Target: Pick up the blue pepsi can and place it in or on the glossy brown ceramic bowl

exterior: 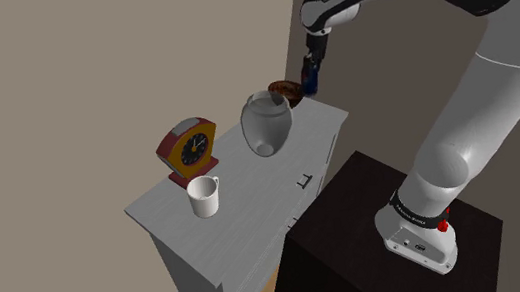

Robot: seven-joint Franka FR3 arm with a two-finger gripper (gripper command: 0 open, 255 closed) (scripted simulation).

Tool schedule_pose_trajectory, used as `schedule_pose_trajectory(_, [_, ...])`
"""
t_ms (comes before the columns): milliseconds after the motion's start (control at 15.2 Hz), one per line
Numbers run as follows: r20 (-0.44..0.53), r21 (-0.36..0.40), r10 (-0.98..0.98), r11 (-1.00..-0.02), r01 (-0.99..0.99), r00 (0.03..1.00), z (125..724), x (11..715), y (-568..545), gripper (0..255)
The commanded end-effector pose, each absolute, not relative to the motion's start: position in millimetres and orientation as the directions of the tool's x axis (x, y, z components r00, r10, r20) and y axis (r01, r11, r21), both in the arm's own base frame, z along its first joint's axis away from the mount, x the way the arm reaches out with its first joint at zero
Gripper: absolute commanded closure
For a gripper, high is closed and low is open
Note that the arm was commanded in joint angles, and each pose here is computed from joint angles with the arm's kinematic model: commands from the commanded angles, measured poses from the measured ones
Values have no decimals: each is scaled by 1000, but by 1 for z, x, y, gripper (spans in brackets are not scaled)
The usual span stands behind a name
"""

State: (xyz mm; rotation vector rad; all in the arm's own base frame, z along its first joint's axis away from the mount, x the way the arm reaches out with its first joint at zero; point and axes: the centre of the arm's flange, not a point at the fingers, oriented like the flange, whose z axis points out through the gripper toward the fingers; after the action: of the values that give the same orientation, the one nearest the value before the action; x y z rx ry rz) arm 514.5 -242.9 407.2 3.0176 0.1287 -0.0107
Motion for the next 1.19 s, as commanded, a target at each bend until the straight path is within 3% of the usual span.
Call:
schedule_pose_trajectory(0, [-12, 121, 84, -989, 85, 996, 418, 515, -243, 255])
schedule_pose_trajectory(858, [-12, 121, 84, -989, 85, 996, 452, 655, -314, 255])
schedule_pose_trajectory(1122, [-12, 121, 84, -989, 85, 996, 431, 655, -314, 255])
